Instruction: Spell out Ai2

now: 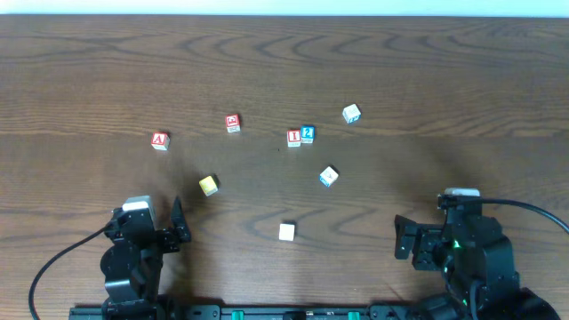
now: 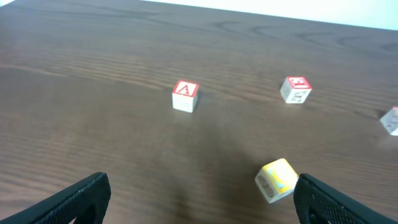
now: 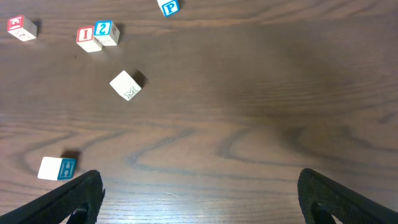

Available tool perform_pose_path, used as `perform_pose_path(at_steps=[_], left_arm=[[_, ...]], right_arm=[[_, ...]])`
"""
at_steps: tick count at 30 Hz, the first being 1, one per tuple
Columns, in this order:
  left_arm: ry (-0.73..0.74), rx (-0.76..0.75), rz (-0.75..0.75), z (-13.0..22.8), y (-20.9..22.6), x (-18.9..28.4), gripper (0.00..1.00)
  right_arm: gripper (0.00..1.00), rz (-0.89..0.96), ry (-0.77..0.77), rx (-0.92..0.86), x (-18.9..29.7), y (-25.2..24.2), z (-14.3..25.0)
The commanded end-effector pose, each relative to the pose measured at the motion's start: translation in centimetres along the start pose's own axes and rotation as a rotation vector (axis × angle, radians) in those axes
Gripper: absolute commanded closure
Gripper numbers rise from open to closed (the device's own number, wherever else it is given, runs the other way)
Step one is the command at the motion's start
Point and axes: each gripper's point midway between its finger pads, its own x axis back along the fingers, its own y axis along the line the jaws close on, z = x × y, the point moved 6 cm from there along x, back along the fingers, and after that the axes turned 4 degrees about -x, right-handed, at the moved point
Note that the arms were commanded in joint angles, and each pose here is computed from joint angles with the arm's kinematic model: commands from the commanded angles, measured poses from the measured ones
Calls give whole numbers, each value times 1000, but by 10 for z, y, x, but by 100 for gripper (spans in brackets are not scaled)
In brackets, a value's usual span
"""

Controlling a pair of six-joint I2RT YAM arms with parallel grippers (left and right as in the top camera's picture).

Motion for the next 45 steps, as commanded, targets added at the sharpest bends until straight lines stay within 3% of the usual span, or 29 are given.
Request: perform_pose_path(at_steps=[1,6,9,18,27,33,45], left_arm=[[-25,-18,96,-2,-11,-1,5],[-177,23,28,-36,-3,-6,5],[-188,46,-8,-48,3,-18,5],[184,-22,-110,-87,18,-85,5],[520,-112,-183,-159,39,-155,5],[733,-59,-201,-152,59,-188,5],[1015,-4,-39,-110,46,-241,5]], right_arm=[[1,17,0,5,-1,-3,1],[1,17,0,5,-1,-3,1],[1,17,0,5,-1,-3,1],[1,17,0,5,-1,-3,1],[1,17,0,5,-1,-3,1],[1,17,0,5,-1,-3,1],[1,17,0,5,-1,-3,1]])
